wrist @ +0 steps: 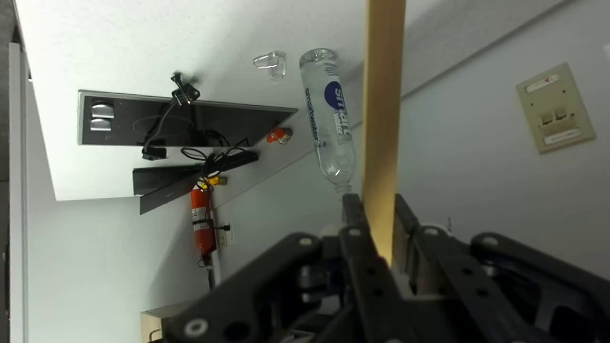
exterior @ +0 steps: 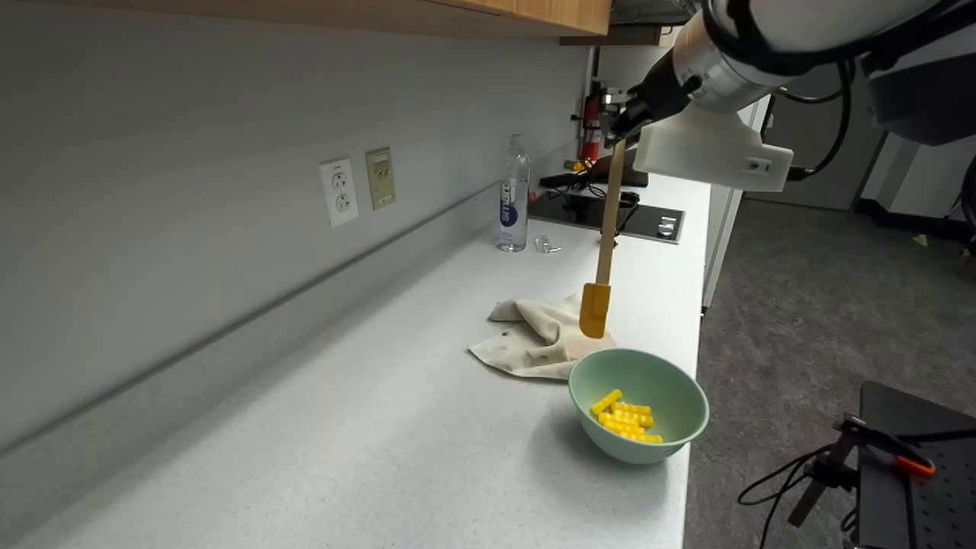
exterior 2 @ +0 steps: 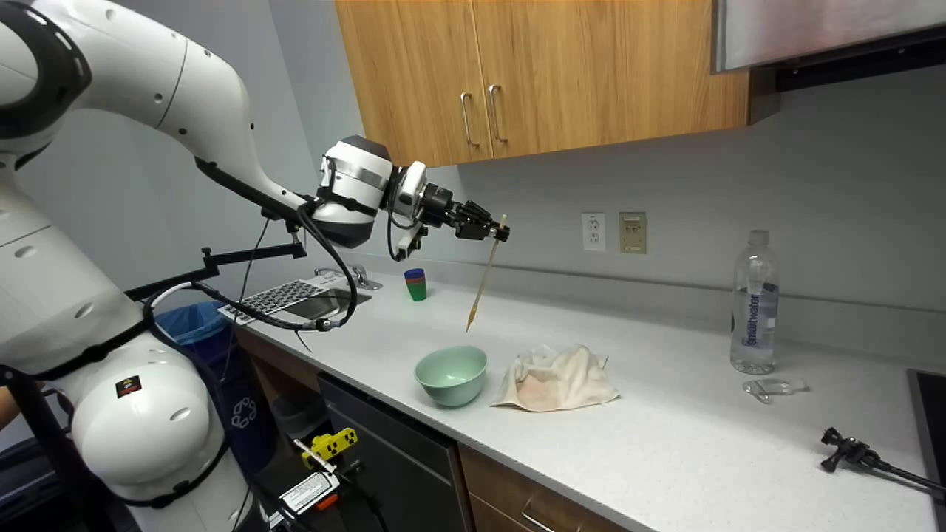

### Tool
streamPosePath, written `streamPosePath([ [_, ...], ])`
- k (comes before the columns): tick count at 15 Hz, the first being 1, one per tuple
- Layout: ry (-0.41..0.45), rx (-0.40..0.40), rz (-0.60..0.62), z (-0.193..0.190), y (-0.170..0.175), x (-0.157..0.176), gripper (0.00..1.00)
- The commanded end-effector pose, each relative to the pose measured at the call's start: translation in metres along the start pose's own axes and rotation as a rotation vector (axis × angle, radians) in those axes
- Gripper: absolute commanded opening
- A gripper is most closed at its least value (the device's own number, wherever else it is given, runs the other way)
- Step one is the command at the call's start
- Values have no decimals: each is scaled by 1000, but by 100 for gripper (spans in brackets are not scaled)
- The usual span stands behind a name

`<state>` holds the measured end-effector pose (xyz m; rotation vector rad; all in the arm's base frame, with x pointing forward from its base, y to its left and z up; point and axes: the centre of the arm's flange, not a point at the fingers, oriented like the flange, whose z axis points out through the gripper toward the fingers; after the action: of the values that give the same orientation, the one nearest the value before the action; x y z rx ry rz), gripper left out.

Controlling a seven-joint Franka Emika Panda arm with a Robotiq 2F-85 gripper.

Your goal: Use the wooden spoon to mix in the bowl

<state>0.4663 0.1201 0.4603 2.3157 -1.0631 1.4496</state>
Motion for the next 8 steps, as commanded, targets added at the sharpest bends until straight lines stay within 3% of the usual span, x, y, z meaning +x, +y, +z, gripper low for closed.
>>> streamPosePath([
  [1, -39, 44, 31, -29, -8, 14, 4],
  [8, -193, 131, 15, -41, -38, -37, 4],
])
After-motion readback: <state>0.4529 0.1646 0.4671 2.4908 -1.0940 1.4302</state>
